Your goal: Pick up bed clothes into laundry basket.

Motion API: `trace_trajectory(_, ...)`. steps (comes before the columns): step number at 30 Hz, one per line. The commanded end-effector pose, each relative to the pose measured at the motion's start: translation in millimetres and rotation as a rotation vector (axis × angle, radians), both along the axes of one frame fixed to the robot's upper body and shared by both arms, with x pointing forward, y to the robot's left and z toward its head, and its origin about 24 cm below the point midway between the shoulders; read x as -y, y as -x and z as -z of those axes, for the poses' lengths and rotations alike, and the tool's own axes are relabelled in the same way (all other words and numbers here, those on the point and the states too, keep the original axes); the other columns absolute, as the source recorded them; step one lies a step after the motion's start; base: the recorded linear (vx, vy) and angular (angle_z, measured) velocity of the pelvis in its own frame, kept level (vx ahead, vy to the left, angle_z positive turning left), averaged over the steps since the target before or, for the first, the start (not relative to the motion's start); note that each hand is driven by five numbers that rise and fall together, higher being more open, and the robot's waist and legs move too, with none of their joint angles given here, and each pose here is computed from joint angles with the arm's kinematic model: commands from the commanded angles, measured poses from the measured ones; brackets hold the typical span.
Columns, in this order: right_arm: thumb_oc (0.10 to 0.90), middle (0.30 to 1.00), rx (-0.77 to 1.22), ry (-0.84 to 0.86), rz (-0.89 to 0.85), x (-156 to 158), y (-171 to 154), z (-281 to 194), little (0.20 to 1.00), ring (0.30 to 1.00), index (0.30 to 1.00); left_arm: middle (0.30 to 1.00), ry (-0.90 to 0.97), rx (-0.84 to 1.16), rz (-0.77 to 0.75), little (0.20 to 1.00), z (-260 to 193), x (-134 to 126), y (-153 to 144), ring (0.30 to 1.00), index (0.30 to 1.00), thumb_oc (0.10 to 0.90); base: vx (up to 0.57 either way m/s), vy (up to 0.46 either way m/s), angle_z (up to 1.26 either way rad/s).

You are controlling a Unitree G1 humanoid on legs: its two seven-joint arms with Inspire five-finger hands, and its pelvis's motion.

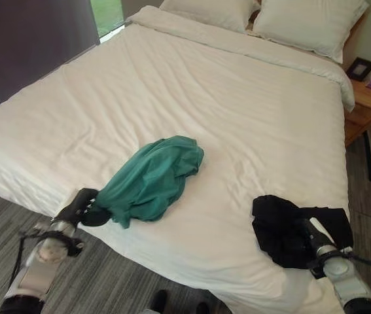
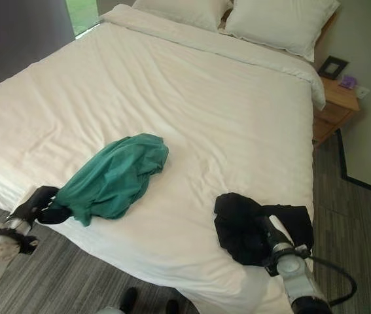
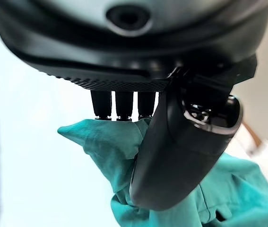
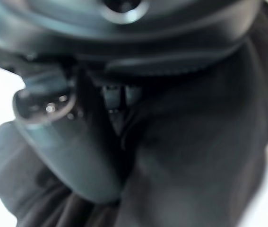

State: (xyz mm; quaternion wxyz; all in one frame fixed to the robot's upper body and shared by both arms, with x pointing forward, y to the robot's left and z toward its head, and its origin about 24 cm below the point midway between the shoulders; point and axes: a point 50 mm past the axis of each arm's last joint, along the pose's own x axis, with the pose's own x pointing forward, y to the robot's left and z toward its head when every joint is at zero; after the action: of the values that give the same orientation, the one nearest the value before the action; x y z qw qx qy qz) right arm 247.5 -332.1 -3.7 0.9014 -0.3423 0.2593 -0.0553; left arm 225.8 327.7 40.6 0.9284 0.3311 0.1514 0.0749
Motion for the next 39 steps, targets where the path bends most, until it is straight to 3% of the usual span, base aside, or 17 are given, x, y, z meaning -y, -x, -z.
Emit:
trace_trajectory(1, 0.4, 0.3, 0.059, -0.031, 0.032, 7, 3, -12, 0.3, 0.3, 0.3, 0.3, 0.02, 0.378, -0.07, 0.3, -61, -10, -8, 0.3, 0.3, 0.4, -0.1, 0.122, -0.9)
trace_trajectory(3, 0.4, 0.3, 0.13, -0.065, 0.003, 6, 6, -28, 0.3, 0.3, 0.3, 0.3, 0.002, 0.445, -0.163, 0.3, -69, -23, 9, 0.3, 0.3, 0.4, -0.21, 0.201, -0.92)
trace_trajectory(6, 0.4, 0.3, 0.162, -0.035, 0.039, 18, 26, -36, 0.3, 0.3, 0.3, 0.3, 0.015, 0.568, -0.216, 0.3, -85, -25, 10, 0.3, 0.3, 0.4, -0.28, 0.244, -0.27)
trace_trajectory(12, 0.4, 0.3, 0.267, -0.013, 0.135, 30, 54, -52, 0.3, 0.3, 0.3, 0.3, -0.039, 0.684, -0.128, 0.3, -117, -2, -7, 0.3, 0.3, 0.4, -0.51, 0.239, -0.47)
trace_trajectory(17, 0.4, 0.3, 0.398, -0.08, 0.078, 3, 44, -63, 0.3, 0.3, 0.3, 0.3, -0.105, 0.702, -0.133, 0.3, -122, -1, 6, 0.3, 0.3, 0.4, -0.85, 0.112, -1.22)
trace_trajectory(20, 0.4, 0.3, 0.487, -0.064, 0.028, -7, 40, -81, 0.3, 0.3, 0.3, 0.3, -0.037, 0.755, -0.133, 0.3, -123, 6, 8, 0.3, 0.3, 0.4, -0.5, -0.035, -1.65)
trace_trajectory(22, 0.4, 0.3, 0.628, -0.183, 0.006, -27, 28, -94, 0.3, 0.3, 0.3, 0.3, 0.012, 0.755, -0.16, 0.3, -116, 6, 18, 0.3, 0.3, 0.4, -0.7, -0.174, -2.2)
trace_trajectory(27, 0.4, 0.3, 0.681, -0.226, -0.114, -58, 6, -109, 0.3, 0.3, 0.3, 0.3, 0.036, 0.671, -0.204, 0.3, -95, 5, 27, 0.3, 0.3, 0.4, -0.4, -0.31, -2.61)
trace_trajectory(32, 0.4, 0.3, 0.742, -0.243, -0.105, -54, 14, -119, 0.3, 0.3, 0.3, 0.3, 0.045, 0.688, -0.14, 0.3, -100, 14, 15, 0.3, 0.3, 0.4, -0.28, -0.406, -1.74)
trace_trajectory(35, 0.4, 0.3, 0.798, -0.311, -0.177, -67, -13, -134, 0.3, 0.3, 0.3, 0.3, 0.199, 0.675, -0.157, 0.3, -81, 26, 5, 0.3, 0.3, 0.4, -0.18, -0.362, -1.54)
trace_trajectory(39, 0.4, 0.3, 0.787, -0.331, -0.178, -67, -12, -131, 0.3, 0.3, 0.3, 0.3, 0.14, 0.624, -0.185, 0.3, -73, 19, 14, 0.3, 0.3, 0.4, -0.04, -0.123, -2.06)
